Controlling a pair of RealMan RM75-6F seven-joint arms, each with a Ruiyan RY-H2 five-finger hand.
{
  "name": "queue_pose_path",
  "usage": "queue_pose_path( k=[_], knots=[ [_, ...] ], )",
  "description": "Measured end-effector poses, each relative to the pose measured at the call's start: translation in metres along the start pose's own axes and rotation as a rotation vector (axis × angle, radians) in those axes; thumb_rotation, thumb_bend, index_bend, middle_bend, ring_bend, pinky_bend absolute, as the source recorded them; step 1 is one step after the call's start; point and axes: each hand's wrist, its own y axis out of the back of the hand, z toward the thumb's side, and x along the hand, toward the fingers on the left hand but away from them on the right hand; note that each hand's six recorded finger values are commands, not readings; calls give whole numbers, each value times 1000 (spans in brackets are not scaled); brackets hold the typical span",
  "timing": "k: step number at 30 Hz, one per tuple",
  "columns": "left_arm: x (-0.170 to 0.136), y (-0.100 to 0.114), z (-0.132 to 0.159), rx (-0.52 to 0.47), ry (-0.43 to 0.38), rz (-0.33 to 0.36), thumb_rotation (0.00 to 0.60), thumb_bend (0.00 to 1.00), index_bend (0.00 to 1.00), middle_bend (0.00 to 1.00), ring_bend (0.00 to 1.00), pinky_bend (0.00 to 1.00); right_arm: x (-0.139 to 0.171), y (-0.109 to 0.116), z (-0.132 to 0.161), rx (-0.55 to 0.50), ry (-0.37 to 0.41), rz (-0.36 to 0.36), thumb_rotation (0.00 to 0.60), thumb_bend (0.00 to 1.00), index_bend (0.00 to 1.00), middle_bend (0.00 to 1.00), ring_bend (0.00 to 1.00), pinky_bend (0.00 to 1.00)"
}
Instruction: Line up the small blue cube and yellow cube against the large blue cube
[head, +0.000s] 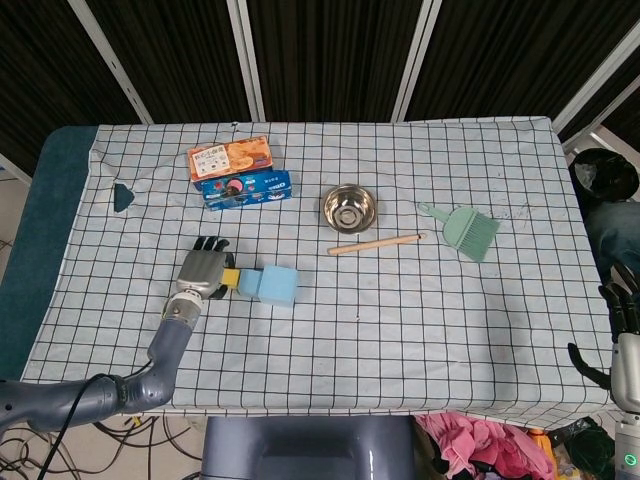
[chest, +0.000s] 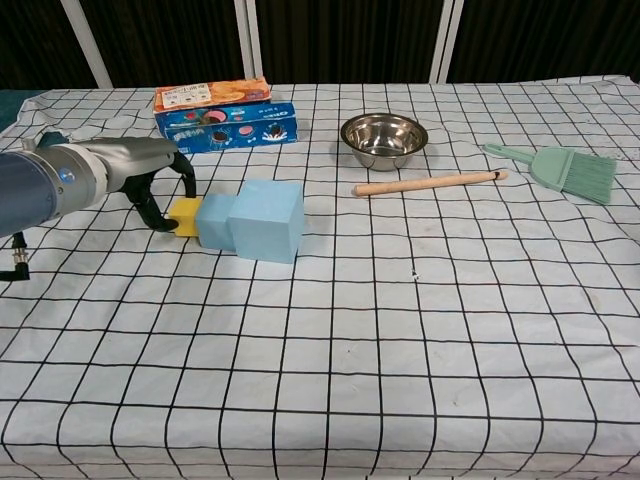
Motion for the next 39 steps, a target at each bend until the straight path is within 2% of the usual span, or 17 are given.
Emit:
queue_pose_path(
  k=[32, 39],
  knots=[
    [3, -3, 16, 21, -8, -8, 600, 356, 405, 115, 0, 0, 0, 0, -1, -1, -3, 0, 600, 216, 102, 66, 212, 120],
    [2, -5, 19, 24, -9, -14, 600, 317, 387, 109, 0, 0, 0, 0, -1, -2, -3, 2, 600, 216, 102, 66, 212, 120]
  ],
)
